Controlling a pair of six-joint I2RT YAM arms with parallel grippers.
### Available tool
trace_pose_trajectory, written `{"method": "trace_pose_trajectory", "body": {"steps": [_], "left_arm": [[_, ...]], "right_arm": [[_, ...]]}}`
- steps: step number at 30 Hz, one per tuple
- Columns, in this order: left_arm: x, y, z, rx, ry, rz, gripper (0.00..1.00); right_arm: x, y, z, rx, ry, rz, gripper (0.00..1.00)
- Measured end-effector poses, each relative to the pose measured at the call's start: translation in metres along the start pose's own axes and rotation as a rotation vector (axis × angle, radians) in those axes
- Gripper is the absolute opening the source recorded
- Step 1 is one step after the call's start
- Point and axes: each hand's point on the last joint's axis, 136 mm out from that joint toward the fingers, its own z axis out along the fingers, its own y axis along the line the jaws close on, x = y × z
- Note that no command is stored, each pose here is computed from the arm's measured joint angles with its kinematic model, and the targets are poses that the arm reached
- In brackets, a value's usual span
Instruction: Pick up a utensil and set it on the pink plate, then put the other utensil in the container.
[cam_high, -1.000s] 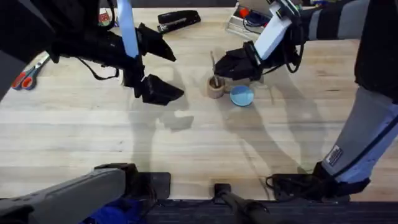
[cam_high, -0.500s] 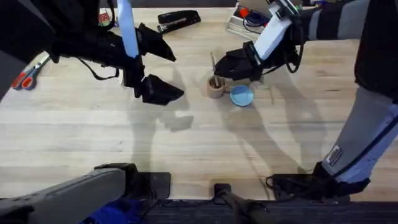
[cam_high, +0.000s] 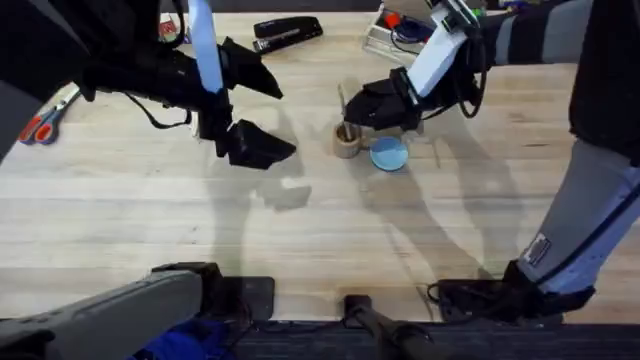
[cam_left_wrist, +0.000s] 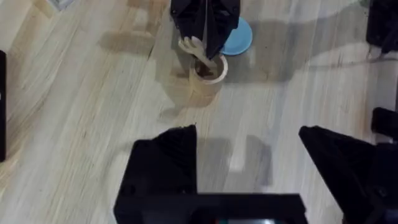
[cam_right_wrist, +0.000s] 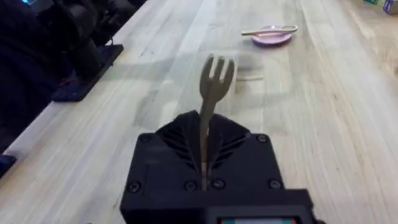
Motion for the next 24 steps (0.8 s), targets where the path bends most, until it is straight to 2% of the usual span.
{"method": "trace_pose_trajectory", "body": {"steps": [12,19,24], "left_arm": [[0.0001,0.0000,0.0000,0.000,0.000,0.000,0.995],[0.0000,0.0000,0.0000,0.000,0.000,0.000,0.995],[0.0000,0.0000,0.0000,0.000,0.000,0.000,0.995]], "right_arm": [[0.0077,-0.0010,0.0007,-0.002,0.003,0.023,0.142],[0.0080,-0.0010,0.0007,-0.002,0.005,0.028,0.378],[0.0084,-0.0010,0.0007,-0.002,0.007,0.031,0.513]]}}
